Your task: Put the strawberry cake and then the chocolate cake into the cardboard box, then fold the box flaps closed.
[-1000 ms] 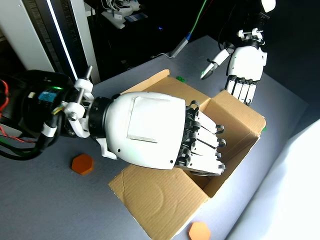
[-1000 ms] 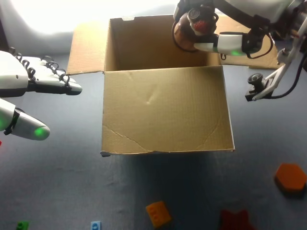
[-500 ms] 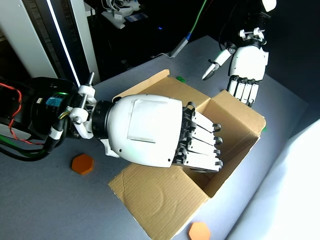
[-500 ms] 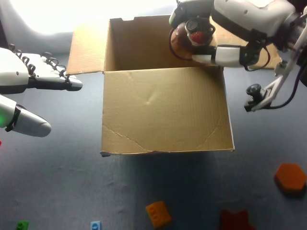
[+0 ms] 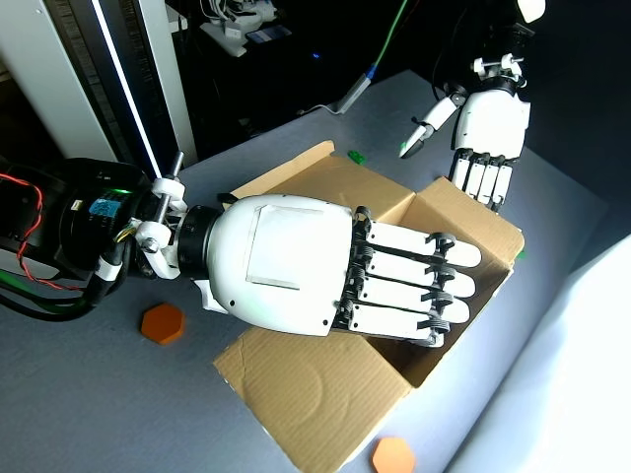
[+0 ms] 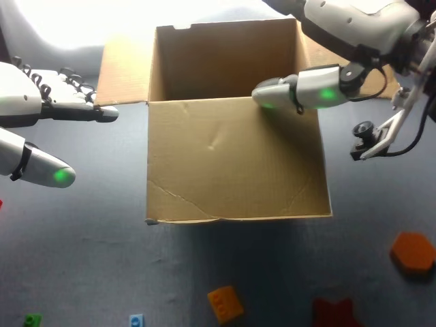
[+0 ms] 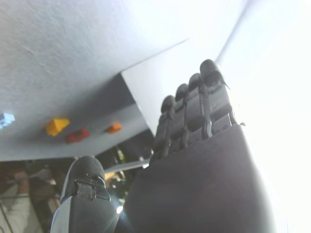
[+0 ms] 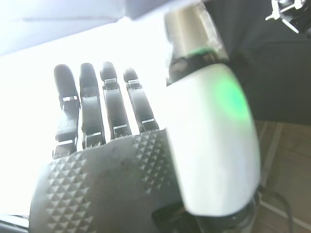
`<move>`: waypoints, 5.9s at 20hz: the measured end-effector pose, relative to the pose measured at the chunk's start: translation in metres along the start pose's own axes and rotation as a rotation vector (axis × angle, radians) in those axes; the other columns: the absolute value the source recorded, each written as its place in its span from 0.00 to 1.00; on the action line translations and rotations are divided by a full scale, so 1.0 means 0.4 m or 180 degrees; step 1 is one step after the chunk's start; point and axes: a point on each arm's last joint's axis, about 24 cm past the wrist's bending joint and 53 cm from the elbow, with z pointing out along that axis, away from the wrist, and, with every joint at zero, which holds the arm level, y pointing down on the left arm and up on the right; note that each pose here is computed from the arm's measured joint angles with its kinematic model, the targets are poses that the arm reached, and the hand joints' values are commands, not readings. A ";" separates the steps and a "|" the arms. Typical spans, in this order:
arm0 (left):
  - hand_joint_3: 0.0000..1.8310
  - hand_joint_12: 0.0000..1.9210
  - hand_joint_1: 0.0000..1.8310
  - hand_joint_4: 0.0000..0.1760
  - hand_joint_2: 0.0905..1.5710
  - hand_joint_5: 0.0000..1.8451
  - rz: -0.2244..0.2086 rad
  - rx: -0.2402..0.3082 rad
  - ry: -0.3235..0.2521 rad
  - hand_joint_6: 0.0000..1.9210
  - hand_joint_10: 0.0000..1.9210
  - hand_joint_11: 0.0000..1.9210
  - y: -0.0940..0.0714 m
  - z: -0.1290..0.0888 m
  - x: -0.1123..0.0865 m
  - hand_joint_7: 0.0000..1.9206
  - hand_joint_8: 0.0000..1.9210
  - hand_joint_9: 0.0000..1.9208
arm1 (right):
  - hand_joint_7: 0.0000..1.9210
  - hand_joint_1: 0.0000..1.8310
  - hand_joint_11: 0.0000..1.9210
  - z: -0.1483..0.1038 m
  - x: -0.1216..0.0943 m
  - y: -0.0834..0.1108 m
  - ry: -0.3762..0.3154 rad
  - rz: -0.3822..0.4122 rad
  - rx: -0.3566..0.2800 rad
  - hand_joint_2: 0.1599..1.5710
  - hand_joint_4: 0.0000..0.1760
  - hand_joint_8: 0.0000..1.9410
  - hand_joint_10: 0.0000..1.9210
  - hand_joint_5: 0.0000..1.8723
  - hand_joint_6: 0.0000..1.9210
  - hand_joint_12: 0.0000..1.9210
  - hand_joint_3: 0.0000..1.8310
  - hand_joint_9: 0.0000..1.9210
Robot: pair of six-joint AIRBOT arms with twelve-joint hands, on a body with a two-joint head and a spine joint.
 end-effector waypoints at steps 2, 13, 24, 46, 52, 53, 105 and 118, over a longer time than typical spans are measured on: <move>0.00 0.22 0.00 0.00 0.69 0.04 0.0003 -0.0001 -0.0018 0.00 0.00 0.00 -0.001 0.000 -0.006 0.04 0.00 0.03 | 0.03 0.41 0.00 -0.005 -0.035 0.000 -0.0021 -0.0052 0.0044 0.57 0.01 0.00 0.02 0.01 0.00 0.26 0.00 0.03; 0.00 0.21 0.00 0.00 0.69 0.03 0.0052 0.0122 -0.0285 0.00 0.00 0.00 -0.040 -0.003 -0.091 0.03 0.00 0.02 | 0.03 0.04 0.00 -0.236 -0.213 -0.175 -0.0059 -0.0270 0.0954 0.74 0.00 0.00 0.00 0.02 0.00 0.07 0.01 0.03; 0.00 0.22 0.00 0.00 0.68 0.03 0.0374 0.0367 -0.0421 0.00 0.00 0.00 -0.145 -0.004 -0.153 0.03 0.00 0.03 | 0.04 0.00 0.00 -0.379 -0.170 -0.366 0.0181 -0.0620 0.1825 0.76 0.00 0.00 0.00 0.03 0.00 0.10 0.00 0.04; 0.00 0.23 0.00 0.00 0.68 0.04 0.0773 0.0691 -0.0271 0.00 0.00 0.00 -0.254 0.112 -0.163 0.05 0.00 0.05 | 0.07 0.00 0.00 -0.292 0.076 -0.245 0.0912 -0.1041 0.1203 0.77 0.00 0.00 0.01 0.07 0.00 0.19 0.00 0.07; 0.00 0.21 0.00 0.00 0.69 0.03 0.0851 0.0720 -0.0008 0.00 0.00 0.00 -0.248 0.134 -0.081 0.05 0.00 0.04 | 0.07 0.00 0.00 -0.250 -0.023 -0.070 0.0470 -0.0987 0.0789 0.77 0.00 0.00 0.01 0.06 0.00 0.10 0.00 0.06; 0.00 0.23 0.00 0.00 0.69 0.04 0.0867 0.0705 0.0029 0.00 0.00 0.00 -0.242 0.136 -0.068 0.05 0.00 0.04 | 0.08 0.00 0.00 -0.244 -0.026 -0.051 0.0439 -0.0945 0.0742 0.78 0.00 0.00 0.01 0.06 0.00 0.12 0.00 0.06; 0.00 0.26 0.00 0.00 0.74 0.05 0.1018 0.0970 0.1008 0.00 0.00 0.00 -0.282 0.025 0.271 0.05 0.00 0.05 | 0.07 0.00 0.00 -0.364 -0.163 -0.116 0.0147 -0.0087 0.1238 0.80 0.00 0.00 0.00 0.04 0.00 0.01 0.00 0.03; 0.00 0.33 0.00 0.00 0.75 0.07 0.0779 0.1378 0.0417 0.00 0.00 0.00 -0.449 0.008 0.089 0.08 0.00 0.08 | 0.09 0.00 0.00 -0.363 -0.171 -0.114 0.0103 -0.0097 0.1228 0.81 0.00 0.00 0.01 0.07 0.00 0.11 0.00 0.06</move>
